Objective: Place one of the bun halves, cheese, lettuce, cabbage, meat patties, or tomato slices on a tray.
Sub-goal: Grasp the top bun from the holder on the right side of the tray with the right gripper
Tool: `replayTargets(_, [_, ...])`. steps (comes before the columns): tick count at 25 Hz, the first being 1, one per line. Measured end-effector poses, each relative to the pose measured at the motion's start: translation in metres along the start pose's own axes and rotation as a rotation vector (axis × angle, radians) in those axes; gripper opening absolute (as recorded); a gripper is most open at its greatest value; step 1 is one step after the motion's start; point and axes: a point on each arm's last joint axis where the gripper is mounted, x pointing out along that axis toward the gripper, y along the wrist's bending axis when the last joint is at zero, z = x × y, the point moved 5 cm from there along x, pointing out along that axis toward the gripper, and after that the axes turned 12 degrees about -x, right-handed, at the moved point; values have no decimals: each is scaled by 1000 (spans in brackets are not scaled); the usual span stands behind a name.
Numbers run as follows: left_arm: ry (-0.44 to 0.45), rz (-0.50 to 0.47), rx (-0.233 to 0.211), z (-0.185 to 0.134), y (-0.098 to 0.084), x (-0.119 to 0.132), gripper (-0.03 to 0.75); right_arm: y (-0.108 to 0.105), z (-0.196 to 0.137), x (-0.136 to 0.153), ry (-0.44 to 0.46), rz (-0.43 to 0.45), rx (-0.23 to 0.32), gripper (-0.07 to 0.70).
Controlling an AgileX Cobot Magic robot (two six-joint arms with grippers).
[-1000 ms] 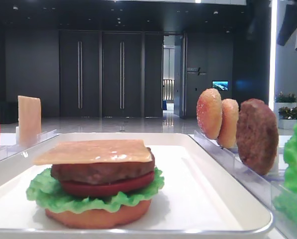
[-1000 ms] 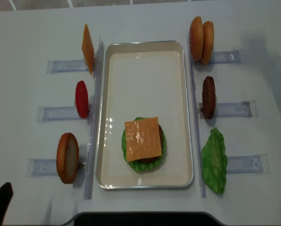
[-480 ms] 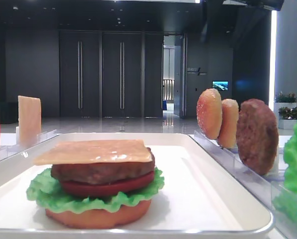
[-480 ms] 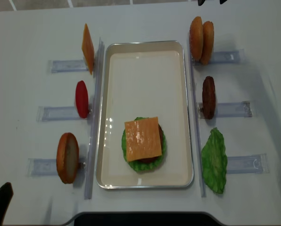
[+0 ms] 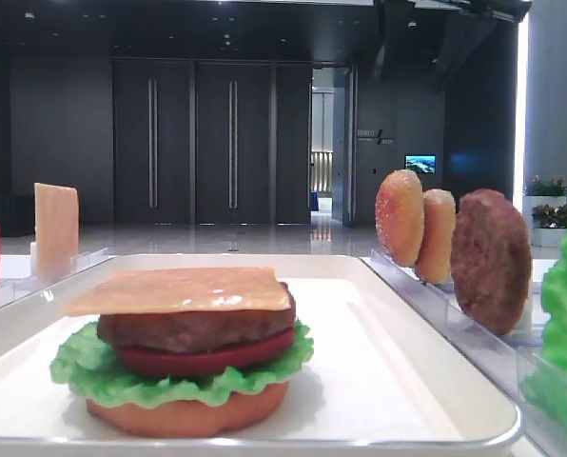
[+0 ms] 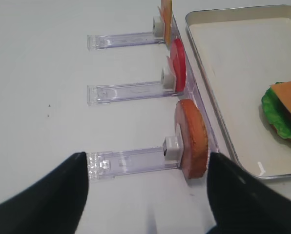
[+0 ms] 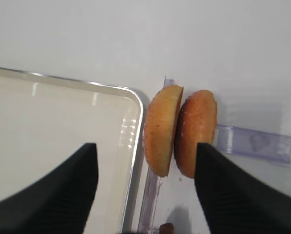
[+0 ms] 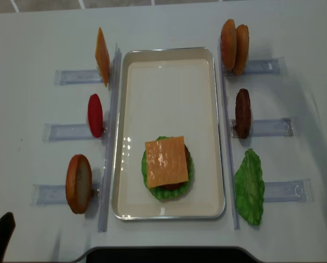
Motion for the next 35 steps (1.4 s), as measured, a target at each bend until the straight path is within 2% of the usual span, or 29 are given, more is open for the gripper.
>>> replayTargets(9, [0,0,0,0,0,0,576,-5,-15,51,142,9,20,415])
replayTargets(23, [0,0,0,0,0,0,576,-1,-6,67,83,45,59,415])
replayTargets(35, [0,0,0,0,0,0,576,-4,-14,92,138,47,66,415])
